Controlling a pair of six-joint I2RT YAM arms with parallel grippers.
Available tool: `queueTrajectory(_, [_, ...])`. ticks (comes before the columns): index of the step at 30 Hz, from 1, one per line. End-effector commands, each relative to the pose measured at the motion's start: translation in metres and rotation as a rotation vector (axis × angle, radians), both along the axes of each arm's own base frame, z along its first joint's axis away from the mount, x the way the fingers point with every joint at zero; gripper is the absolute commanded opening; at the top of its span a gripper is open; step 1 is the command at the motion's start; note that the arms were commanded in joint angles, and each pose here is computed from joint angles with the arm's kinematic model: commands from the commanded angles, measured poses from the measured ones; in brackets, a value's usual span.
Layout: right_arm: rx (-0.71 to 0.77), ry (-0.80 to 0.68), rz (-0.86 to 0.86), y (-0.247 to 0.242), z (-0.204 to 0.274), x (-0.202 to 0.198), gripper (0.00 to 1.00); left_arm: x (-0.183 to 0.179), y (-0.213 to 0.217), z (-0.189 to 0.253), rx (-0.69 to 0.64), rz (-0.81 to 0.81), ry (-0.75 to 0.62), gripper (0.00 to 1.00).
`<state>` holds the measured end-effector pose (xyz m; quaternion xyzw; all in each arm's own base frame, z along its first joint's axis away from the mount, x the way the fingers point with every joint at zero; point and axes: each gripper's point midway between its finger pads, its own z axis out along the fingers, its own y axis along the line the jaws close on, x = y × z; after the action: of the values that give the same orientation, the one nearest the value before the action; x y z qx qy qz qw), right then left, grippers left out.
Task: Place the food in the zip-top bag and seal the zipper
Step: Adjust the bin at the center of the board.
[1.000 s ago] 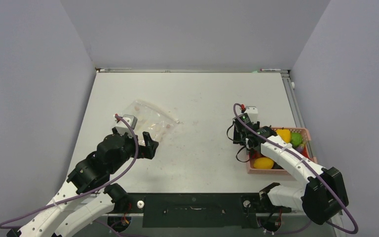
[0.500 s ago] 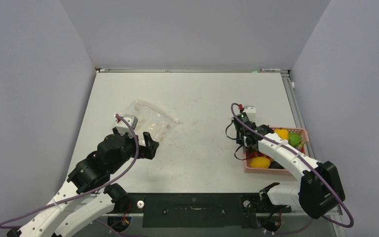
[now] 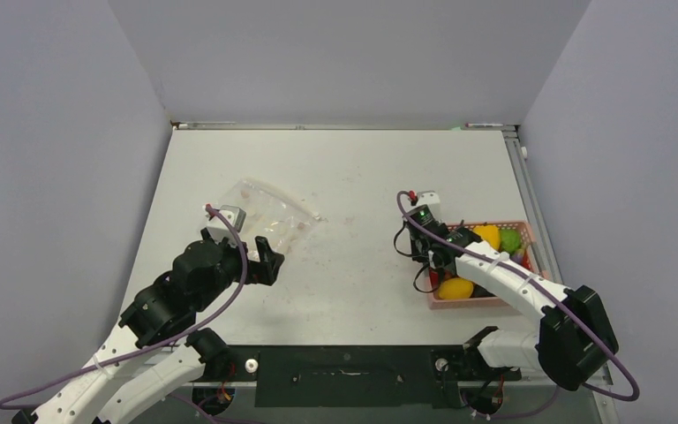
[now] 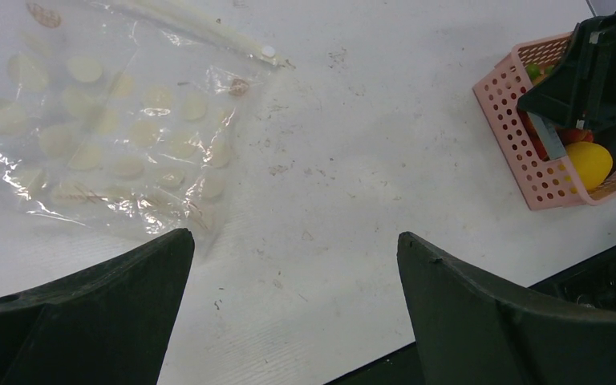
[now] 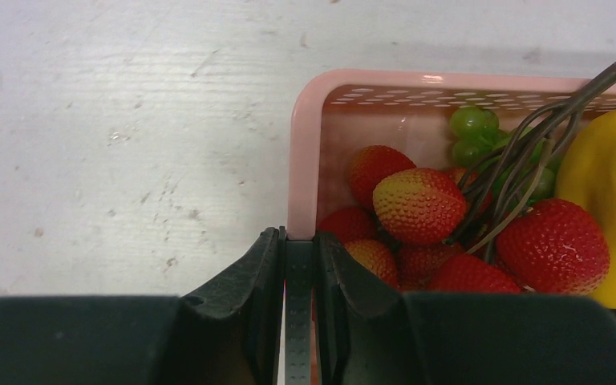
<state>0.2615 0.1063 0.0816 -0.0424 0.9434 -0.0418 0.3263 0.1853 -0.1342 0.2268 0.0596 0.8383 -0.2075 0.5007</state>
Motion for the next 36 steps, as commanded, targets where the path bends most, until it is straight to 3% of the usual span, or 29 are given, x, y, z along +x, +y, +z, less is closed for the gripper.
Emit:
queueTrajectory(1, [0.03, -0.077, 0.16, 0.043, 0.015, 0.01, 0.05, 0.0, 0.0, 0.011, -0.031, 0.004, -0.029, 0.96])
queueTrajectory(14, [0.039, -0.211, 0.514, 0.115, 0.033, 0.004, 0.05, 0.0, 0.002, 0.013, -0.035, 0.015, -0.04, 0.96])
queueTrajectory(32, [-0.152, -0.175, 1.092, 0.175, 0.013, -0.057, 0.05, 0.003, 0.003, 0.009, -0.015, 0.029, -0.028, 0.96])
queueTrajectory(36, [-0.175, -0.167, 1.145, 0.172, 0.013, -0.067, 0.06, 0.004, 0.003, 0.008, -0.01, 0.029, -0.024, 0.96])
